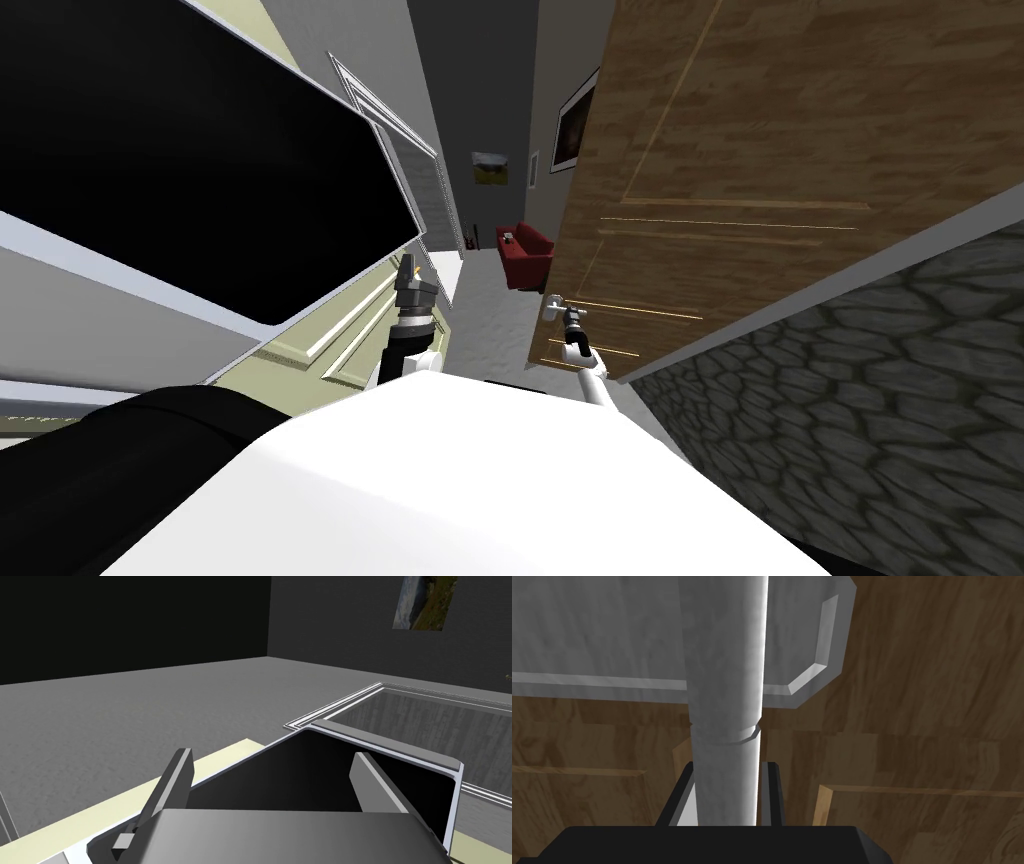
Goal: Push the door open
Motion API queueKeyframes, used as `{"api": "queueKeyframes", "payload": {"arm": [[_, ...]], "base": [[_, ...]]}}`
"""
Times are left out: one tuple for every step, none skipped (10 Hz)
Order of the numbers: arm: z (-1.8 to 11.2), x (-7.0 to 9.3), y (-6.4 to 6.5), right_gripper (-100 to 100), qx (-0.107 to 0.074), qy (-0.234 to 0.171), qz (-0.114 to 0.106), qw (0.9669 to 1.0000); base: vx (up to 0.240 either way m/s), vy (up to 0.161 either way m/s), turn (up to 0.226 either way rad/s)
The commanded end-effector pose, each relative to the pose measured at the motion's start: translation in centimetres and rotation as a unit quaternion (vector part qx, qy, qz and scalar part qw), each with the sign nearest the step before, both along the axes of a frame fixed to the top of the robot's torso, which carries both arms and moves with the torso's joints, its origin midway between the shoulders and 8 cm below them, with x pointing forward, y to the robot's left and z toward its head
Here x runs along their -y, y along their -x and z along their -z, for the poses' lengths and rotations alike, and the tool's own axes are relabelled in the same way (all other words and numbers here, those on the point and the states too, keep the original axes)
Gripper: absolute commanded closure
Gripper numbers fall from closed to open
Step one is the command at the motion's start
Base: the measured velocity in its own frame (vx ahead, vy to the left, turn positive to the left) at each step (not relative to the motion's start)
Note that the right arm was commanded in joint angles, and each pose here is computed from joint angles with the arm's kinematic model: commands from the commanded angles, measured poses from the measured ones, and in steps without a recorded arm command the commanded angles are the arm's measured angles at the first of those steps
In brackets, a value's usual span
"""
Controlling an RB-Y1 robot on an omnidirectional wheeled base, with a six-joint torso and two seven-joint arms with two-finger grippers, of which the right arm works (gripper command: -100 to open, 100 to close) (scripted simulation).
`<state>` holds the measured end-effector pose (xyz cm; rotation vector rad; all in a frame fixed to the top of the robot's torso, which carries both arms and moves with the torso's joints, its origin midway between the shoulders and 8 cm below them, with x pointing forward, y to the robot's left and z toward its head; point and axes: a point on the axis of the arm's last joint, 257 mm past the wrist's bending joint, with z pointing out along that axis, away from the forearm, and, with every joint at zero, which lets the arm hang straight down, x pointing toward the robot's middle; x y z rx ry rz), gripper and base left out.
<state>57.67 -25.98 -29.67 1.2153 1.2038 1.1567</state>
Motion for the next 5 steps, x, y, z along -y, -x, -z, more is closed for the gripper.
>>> {"api": "queueKeyframes", "payload": {"arm": [[-0.7,1.5,0.0,100,0.008,0.0,0.014,0.9999],[-0.7,1.9,0.0,100,0.008,-0.002,0.02,0.9998],[-0.6,2.3,0.1,100,0.008,-0.005,0.025,0.9996],[-0.6,2.6,0.1,100,0.008,-0.007,0.029,0.9995],[-0.5,2.9,0.1,100,0.007,-0.009,0.033,0.9994]], "base": [[0.167,0.149,-0.09],[0.177,0.132,-0.097],[0.156,0.115,-0.071],[0.175,0.119,-0.068],[0.167,0.105,-0.07]]}}
